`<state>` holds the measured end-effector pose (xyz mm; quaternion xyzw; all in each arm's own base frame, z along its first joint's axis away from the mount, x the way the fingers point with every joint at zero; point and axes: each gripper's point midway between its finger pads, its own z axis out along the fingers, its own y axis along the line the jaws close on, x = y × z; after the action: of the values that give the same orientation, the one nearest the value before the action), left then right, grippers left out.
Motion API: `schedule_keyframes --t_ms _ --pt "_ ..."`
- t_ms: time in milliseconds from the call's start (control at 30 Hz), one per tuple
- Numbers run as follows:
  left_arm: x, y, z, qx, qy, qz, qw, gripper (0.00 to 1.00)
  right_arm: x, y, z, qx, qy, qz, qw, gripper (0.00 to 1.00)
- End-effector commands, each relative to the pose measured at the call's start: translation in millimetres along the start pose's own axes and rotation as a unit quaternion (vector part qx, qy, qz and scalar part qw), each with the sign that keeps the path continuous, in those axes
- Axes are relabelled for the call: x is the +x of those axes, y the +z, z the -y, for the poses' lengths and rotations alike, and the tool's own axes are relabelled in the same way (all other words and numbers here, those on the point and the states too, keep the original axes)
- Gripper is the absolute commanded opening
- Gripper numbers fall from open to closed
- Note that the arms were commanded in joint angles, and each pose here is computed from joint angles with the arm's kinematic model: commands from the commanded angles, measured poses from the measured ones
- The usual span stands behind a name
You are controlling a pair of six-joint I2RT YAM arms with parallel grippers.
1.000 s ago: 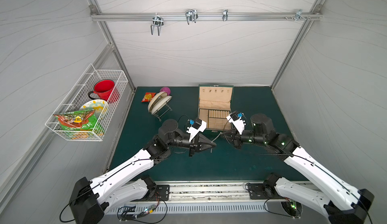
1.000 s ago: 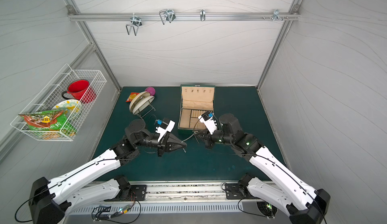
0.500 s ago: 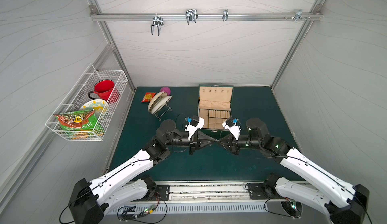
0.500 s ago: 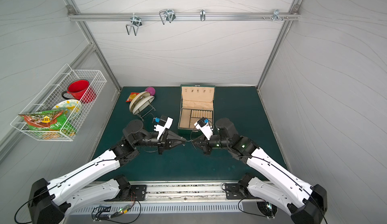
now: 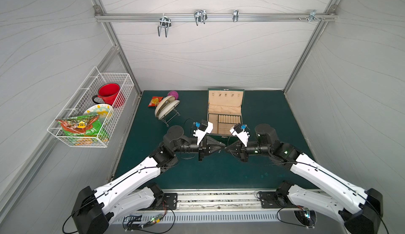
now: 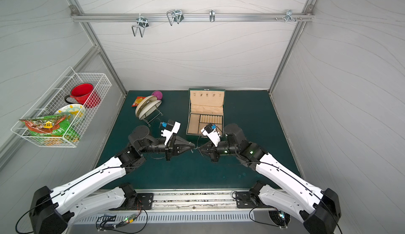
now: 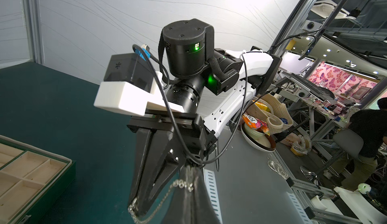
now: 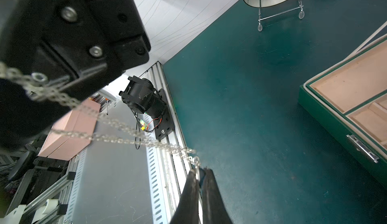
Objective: Put jewelry chain into jewelry box
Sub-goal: Adjust the necklace.
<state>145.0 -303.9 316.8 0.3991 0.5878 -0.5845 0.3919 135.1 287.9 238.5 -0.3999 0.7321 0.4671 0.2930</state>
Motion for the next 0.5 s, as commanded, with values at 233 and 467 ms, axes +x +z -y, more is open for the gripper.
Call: schedule_keyframes --t_ms 233,467 --pt "-16.3 -5.8 5.9 -0.002 0.028 0.029 0.999 0.0 4.1 6.5 -8.7 -0.037 -0.018 0.01 0.999 0.07" --pt "-14.8 -5.2 2.9 -0.006 0.022 0.025 0.999 0.0 4.2 3.2 -6.2 -0.022 -0.022 0.015 0.999 0.19"
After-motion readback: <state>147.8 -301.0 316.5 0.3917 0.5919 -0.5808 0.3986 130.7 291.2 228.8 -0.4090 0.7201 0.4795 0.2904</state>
